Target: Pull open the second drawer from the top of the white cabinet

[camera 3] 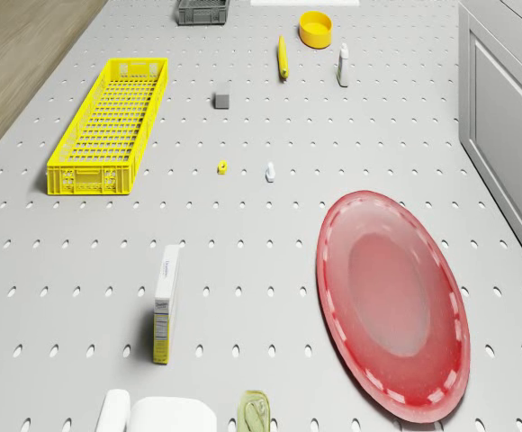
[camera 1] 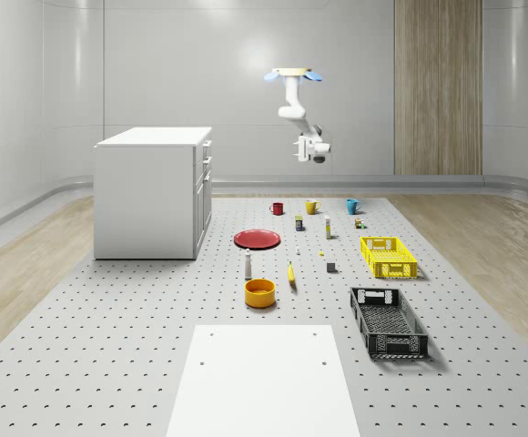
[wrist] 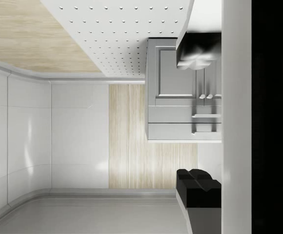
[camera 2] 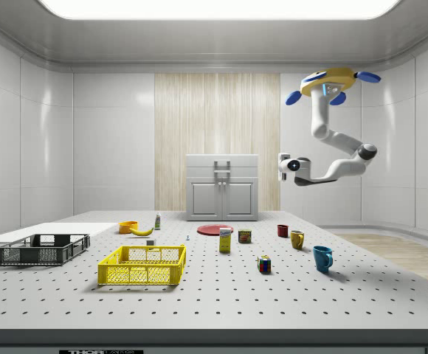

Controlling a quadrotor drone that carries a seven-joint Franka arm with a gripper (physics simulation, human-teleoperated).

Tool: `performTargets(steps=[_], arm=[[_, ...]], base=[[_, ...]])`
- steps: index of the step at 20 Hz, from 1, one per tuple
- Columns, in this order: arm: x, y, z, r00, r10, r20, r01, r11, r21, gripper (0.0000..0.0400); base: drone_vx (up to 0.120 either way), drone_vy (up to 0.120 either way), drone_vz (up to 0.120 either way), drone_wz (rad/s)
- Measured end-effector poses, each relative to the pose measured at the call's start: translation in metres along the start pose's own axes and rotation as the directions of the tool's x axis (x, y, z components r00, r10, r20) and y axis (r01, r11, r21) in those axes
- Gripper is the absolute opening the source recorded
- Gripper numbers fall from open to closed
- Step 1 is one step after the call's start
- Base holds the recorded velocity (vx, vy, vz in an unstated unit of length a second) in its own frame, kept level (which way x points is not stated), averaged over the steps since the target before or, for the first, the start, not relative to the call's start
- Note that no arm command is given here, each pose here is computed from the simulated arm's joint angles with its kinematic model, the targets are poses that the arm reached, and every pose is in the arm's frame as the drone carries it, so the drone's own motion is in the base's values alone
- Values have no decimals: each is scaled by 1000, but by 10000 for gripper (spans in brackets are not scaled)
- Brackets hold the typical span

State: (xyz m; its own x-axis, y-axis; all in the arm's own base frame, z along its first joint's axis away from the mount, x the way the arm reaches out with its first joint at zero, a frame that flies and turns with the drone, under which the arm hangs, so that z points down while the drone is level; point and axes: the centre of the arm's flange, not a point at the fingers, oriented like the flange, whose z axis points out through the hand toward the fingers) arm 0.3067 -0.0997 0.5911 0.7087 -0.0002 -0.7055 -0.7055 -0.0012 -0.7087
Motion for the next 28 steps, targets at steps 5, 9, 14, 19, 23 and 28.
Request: performTargets(steps=[5, 9, 14, 19, 23, 28], arm=[[0, 0, 0, 1000, 0, 0, 0, 1000, 0, 300], [0, 0, 0, 1000, 0, 0, 0, 1000, 0, 300], [0, 0, 0, 1000, 0, 0, 0, 1000, 0, 300], [0, 0, 0, 1000, 0, 0, 0, 1000, 0, 300], [0, 0, 0, 1000, 0, 0, 0, 1000, 0, 300], [0, 0, 0, 1000, 0, 0, 0, 1000, 0, 300]], base=[[120, -120, 0, 0], [120, -120, 0, 0], [120, -120, 0, 0], [120, -120, 0, 0], [120, -120, 0, 0], [120, -120, 0, 0]])
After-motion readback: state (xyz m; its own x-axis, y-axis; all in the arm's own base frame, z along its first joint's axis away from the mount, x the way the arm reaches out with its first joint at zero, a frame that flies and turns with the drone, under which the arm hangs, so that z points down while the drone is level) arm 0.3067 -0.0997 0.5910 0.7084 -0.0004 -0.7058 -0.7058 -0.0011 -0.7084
